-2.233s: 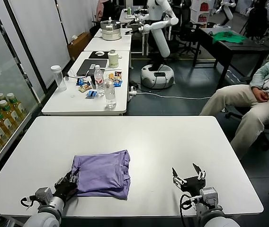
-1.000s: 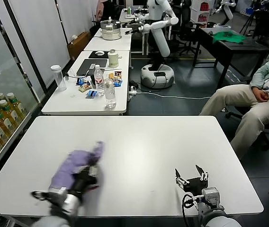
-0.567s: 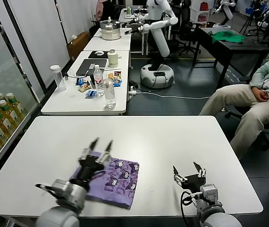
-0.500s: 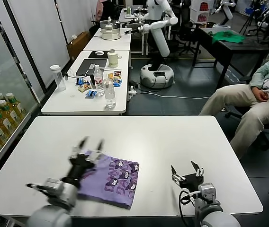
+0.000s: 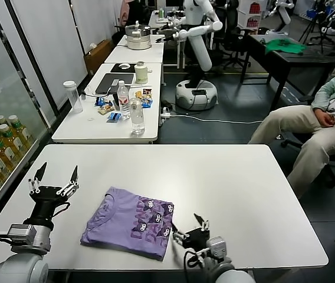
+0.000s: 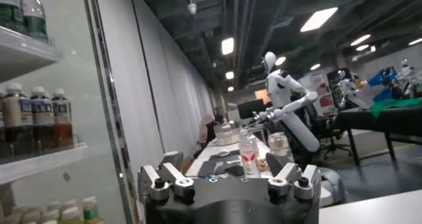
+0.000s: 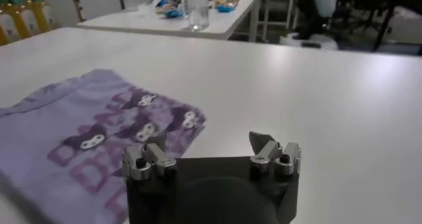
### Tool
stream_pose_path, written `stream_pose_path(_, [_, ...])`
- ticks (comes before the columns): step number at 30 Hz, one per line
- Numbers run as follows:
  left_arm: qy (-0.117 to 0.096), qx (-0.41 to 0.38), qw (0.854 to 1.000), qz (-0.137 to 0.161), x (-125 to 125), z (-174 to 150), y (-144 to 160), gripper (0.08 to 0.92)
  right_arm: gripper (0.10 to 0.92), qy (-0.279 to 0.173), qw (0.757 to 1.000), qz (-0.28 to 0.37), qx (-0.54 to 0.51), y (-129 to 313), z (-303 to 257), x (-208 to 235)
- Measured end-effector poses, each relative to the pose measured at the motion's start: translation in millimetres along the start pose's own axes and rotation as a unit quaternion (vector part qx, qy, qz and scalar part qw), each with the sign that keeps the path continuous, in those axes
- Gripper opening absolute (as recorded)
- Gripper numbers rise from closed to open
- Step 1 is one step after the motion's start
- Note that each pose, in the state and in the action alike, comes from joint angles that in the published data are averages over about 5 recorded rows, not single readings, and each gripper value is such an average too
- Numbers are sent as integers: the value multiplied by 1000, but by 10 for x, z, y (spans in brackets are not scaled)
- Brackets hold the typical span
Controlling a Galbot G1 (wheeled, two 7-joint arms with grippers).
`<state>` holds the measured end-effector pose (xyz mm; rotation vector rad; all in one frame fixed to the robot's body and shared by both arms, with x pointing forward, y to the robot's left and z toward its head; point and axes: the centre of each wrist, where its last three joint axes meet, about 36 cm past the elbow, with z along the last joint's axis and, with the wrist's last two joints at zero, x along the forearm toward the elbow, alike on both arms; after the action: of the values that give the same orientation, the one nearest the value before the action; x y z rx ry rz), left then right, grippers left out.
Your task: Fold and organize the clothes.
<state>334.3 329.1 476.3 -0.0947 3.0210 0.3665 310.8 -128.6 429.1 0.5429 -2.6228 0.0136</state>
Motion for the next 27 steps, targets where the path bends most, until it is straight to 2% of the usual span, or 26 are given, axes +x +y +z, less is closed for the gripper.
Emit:
stream_pose_path(5, [-4,-8,1000,-13,-3,59,95,823,778,13,999,-11,-29,148,68,-107])
stream_pose_path(19, [-8,-12,1000,-22,11,180,136,823,378,29,995,-28,-91,328,126,-303])
stream_pose_path(27, [-9,-18,1000,-24,22,229,180,823,152,3,995,-22,-99,150,-44,-286])
